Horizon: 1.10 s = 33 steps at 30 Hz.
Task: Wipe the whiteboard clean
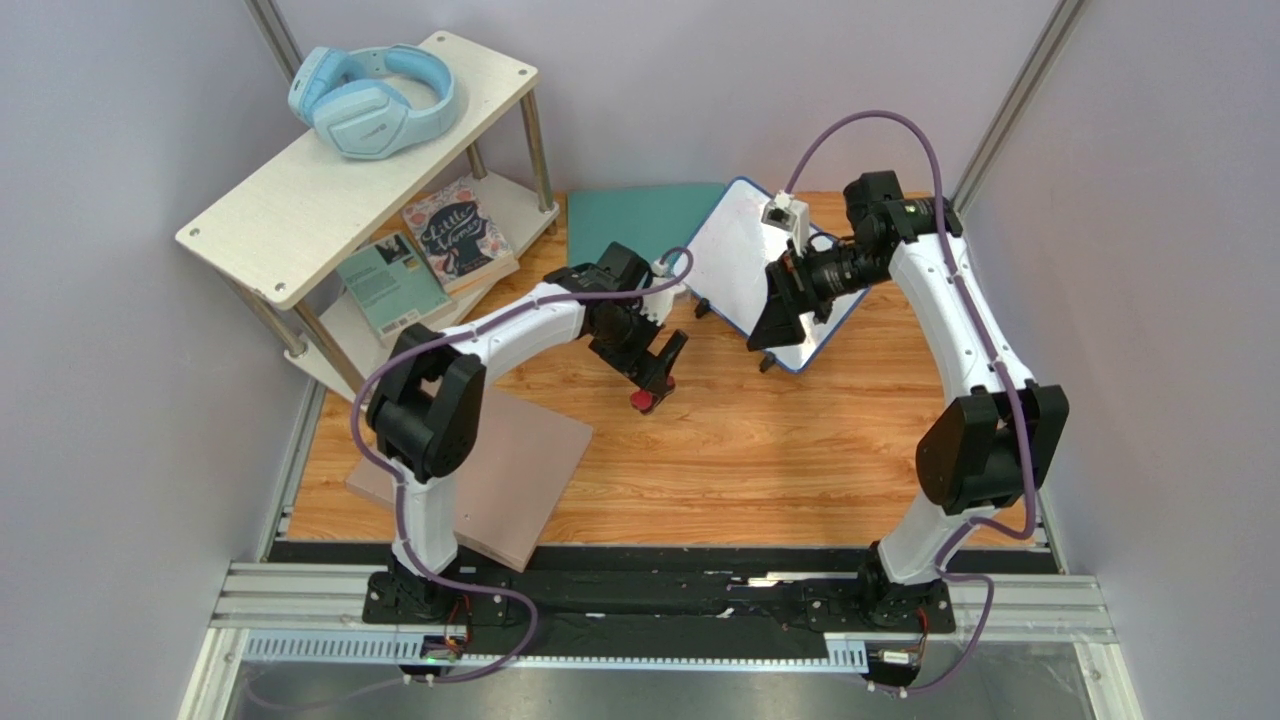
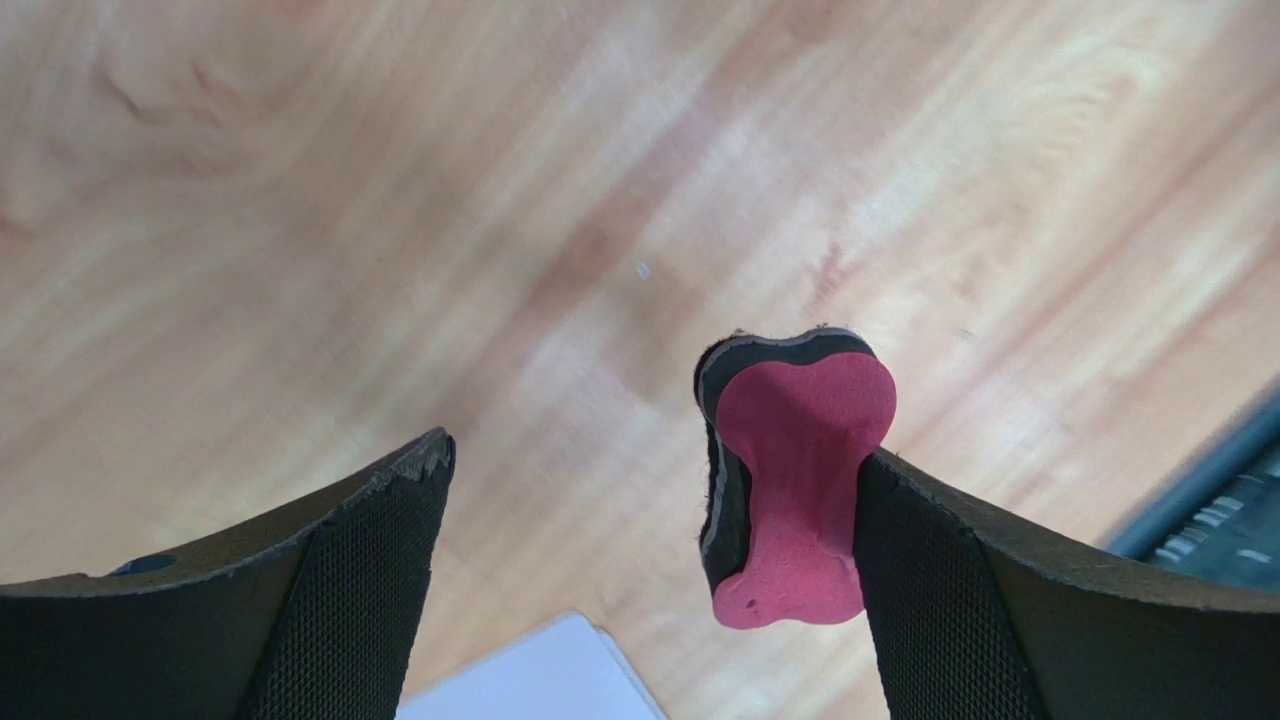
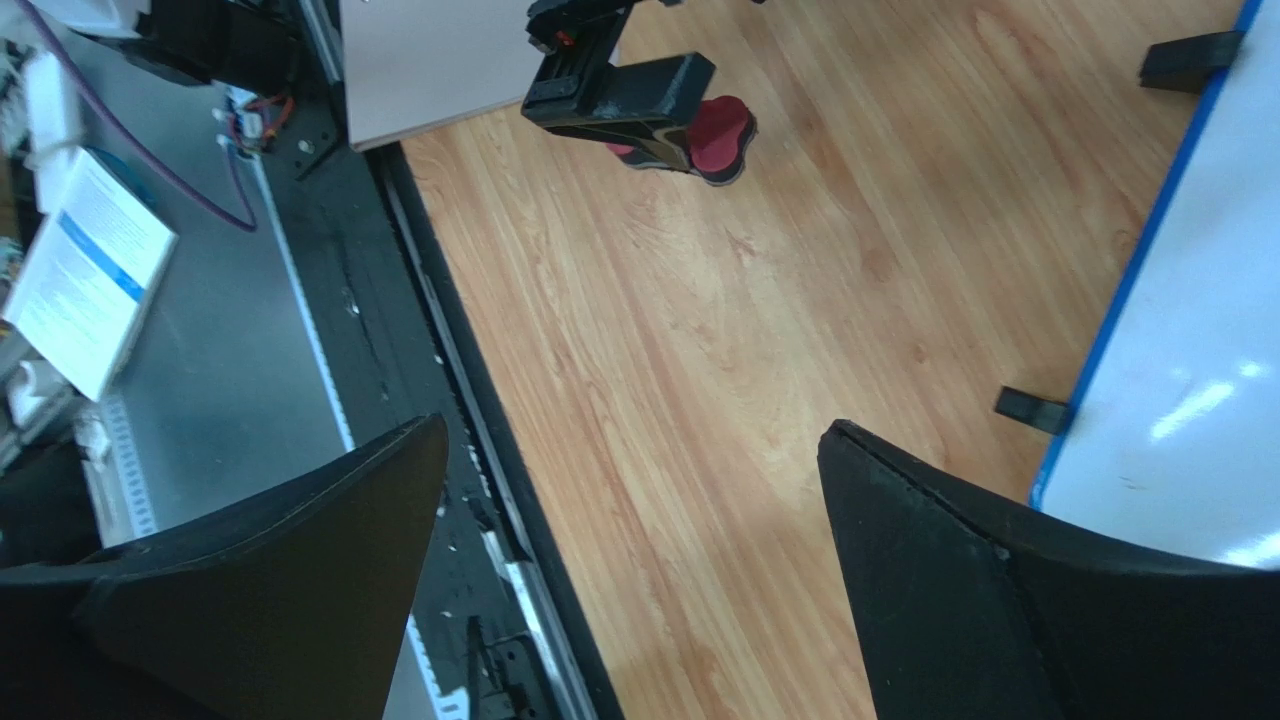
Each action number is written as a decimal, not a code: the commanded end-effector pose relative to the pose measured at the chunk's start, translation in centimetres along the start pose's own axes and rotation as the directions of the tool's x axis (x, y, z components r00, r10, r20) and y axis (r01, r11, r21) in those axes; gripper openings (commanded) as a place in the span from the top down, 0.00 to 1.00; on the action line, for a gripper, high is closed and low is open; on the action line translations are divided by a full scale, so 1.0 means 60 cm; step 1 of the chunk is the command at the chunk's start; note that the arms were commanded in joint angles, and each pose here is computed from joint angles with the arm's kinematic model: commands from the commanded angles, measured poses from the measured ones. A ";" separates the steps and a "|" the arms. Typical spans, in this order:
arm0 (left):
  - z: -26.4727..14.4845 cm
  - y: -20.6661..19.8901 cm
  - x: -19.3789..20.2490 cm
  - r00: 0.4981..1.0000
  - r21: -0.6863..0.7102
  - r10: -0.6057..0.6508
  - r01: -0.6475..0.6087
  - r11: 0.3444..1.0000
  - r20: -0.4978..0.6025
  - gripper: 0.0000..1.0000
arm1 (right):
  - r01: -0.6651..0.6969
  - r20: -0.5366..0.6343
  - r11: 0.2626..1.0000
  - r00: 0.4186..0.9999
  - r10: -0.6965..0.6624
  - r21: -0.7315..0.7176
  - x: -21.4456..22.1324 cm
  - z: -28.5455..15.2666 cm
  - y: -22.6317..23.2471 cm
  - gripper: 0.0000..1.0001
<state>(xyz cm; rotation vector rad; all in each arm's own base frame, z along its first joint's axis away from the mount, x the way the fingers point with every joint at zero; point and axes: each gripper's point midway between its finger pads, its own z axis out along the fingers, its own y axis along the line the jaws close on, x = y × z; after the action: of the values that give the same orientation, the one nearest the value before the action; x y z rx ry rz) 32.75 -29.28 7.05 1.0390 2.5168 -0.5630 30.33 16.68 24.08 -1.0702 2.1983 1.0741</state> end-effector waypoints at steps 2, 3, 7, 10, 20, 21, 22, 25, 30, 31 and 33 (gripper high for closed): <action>-0.091 -0.069 -0.063 0.967 0.261 -0.143 0.085 0.962 0.210 0.01 | -0.118 0.009 0.988 0.993 0.120 -0.104 -0.020 0.030 0.024 0.19; -0.100 -0.079 -0.062 0.956 0.298 -0.199 0.130 0.946 0.214 0.01 | -0.139 -0.015 0.983 0.990 0.139 -0.123 -0.020 0.046 0.009 0.27; -0.132 -0.132 -0.105 0.923 0.490 -0.272 0.110 0.865 0.273 0.01 | -0.171 -0.123 0.969 0.981 0.150 -0.179 -0.012 0.106 -0.006 0.59; -0.142 -0.156 -0.125 0.906 0.568 -0.316 0.108 0.816 0.281 0.01 | -0.178 -0.155 0.966 0.976 0.150 -0.186 -0.010 0.145 -0.029 0.65; -0.112 -0.167 -0.133 0.918 0.547 -0.309 0.131 0.827 0.248 0.01 | -0.178 -0.121 0.960 0.981 0.154 -0.217 -0.026 0.190 -0.045 0.66; -0.110 -0.164 -0.129 0.921 0.536 -0.309 0.142 0.832 0.236 0.01 | -0.174 -0.113 0.958 0.982 0.152 -0.228 -0.030 0.189 -0.041 0.66; -0.103 -0.155 -0.127 0.920 0.512 -0.311 0.154 0.845 0.237 0.01 | -0.176 -0.111 0.955 0.982 0.153 -0.237 -0.030 0.188 -0.037 0.66; -0.088 -0.141 -0.119 0.923 0.471 -0.312 0.176 0.864 0.227 0.01 | -0.160 -0.100 0.950 0.985 0.138 -0.269 -0.035 0.179 -0.020 0.66; -0.072 -0.115 -0.112 0.915 0.419 -0.345 0.234 0.877 0.211 0.01 | -0.137 -0.125 0.953 0.986 0.106 -0.270 -0.020 0.169 -0.005 0.66; -0.073 -0.110 -0.112 0.911 0.410 -0.352 0.243 0.879 0.214 0.01 | -0.140 -0.131 0.954 0.986 0.108 -0.266 -0.017 0.166 -0.005 0.66; -0.075 -0.093 -0.116 0.897 0.396 -0.378 0.270 0.878 0.228 0.01 | -0.146 -0.153 0.952 0.982 0.107 -0.270 -0.003 0.164 0.001 0.66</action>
<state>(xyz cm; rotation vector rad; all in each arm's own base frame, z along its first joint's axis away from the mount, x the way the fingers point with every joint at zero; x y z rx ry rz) 30.23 -35.46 14.34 0.6305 2.4062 -1.2786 33.00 25.04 15.71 -1.0928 2.3630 1.4430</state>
